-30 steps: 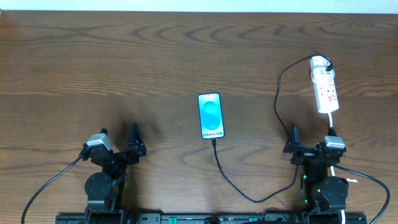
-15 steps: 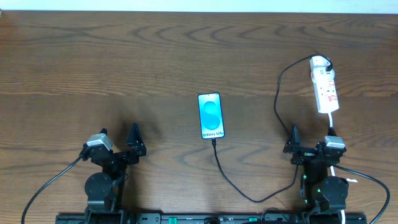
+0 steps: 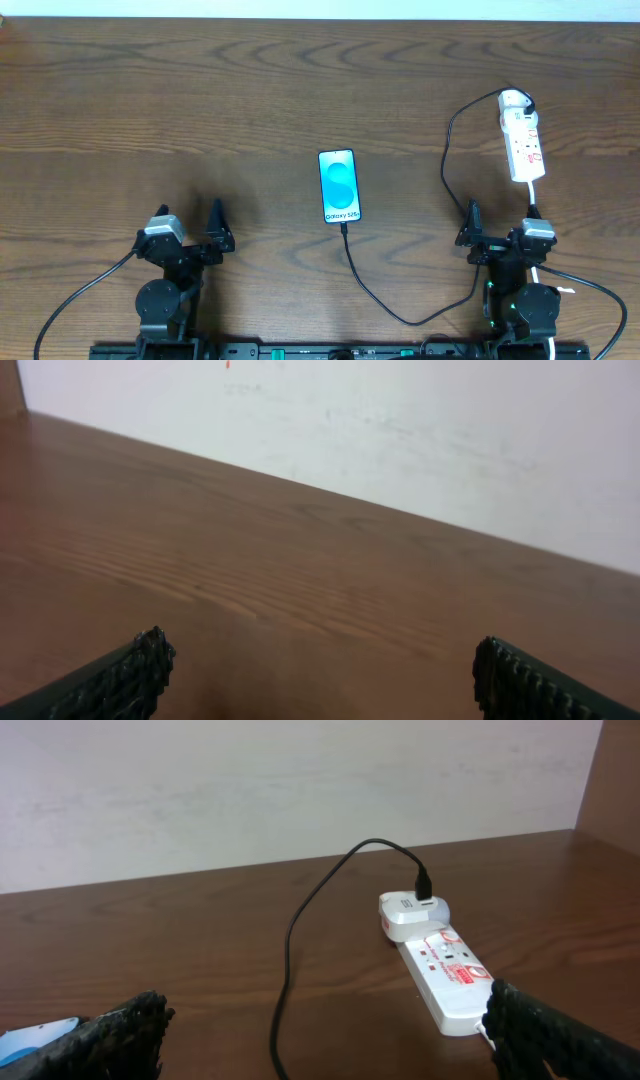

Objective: Plug charger to phone and switch on socket

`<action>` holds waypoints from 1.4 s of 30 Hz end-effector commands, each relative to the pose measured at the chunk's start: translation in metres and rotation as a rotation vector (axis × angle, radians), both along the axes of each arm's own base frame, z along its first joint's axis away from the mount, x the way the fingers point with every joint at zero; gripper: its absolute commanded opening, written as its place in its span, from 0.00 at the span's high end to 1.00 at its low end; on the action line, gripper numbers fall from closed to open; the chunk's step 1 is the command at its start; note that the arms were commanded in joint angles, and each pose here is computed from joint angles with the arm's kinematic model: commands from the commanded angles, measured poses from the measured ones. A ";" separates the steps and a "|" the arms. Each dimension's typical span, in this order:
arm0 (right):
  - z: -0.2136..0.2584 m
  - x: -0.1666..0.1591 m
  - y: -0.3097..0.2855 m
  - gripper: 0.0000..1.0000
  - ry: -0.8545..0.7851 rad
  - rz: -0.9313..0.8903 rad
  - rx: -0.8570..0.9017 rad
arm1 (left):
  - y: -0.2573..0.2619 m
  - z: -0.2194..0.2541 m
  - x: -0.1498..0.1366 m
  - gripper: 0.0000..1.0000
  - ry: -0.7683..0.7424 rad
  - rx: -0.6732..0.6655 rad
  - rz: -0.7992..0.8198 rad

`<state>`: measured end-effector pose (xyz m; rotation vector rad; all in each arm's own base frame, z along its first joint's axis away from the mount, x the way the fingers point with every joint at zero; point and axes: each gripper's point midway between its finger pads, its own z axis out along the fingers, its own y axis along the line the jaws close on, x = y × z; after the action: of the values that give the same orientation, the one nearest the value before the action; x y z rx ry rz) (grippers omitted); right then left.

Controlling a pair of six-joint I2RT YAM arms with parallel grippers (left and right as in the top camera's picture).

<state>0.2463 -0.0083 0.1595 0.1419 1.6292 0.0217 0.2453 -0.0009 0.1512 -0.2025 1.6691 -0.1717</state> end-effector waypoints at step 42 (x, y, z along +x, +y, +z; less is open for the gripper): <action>0.000 0.000 0.002 0.01 -0.002 0.009 -0.013 | -0.008 -0.015 -0.002 0.02 0.048 0.134 -0.044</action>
<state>0.2463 -0.0083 0.1595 0.1419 1.6292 0.0217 0.2450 -0.0102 0.1514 -0.0694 1.6778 -0.1108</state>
